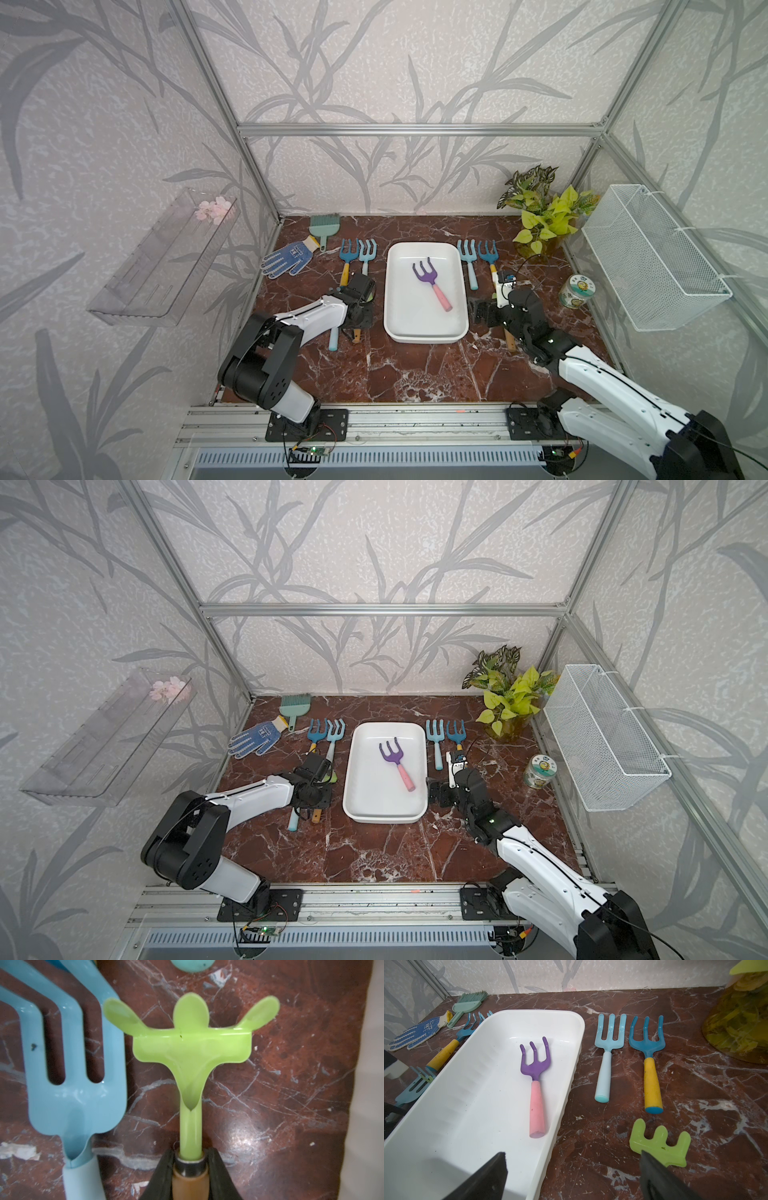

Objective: Take the hand rake out of the storage box
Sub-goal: Place the rake at the center of the board.

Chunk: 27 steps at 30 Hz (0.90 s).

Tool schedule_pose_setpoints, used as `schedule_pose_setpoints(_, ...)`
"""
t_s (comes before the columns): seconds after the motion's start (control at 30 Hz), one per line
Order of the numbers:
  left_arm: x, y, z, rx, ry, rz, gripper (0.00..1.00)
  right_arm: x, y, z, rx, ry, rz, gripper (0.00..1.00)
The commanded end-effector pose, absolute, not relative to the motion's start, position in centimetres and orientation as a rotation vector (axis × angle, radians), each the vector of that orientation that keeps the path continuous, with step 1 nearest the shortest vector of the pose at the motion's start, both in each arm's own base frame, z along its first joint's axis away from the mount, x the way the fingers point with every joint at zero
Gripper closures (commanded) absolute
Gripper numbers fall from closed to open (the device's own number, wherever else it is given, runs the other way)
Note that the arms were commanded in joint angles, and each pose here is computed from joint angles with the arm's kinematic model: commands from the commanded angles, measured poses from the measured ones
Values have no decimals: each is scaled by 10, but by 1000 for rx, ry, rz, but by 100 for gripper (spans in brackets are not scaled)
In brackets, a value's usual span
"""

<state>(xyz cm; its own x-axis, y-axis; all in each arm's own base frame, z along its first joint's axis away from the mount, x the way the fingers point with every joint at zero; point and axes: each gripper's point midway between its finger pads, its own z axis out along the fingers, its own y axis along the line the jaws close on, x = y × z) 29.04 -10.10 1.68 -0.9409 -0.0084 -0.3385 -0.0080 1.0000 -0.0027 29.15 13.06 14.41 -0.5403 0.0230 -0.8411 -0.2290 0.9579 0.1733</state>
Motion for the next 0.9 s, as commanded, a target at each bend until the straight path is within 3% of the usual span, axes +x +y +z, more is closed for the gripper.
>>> schedule_pose_setpoints(0.0, 278, -96, 12, -37, 2830, -2, 82, 293, 131, 148, -136, 2102, 334, 1)
schedule_pose_setpoints(0.5, 270, -95, 14, -50, 2848, -2, 73, 292, 130, 148, -135, 2100, 335, 1)
schedule_pose_setpoints(0.67, 269, -95, 14, -48, 2850, -1, 56, 292, 130, 148, -134, 2100, 334, 1)
schedule_pose_setpoints(0.87, 273, -97, 24, -29, 2810, -11, 44, 292, 130, 149, -137, 2098, 337, 1)
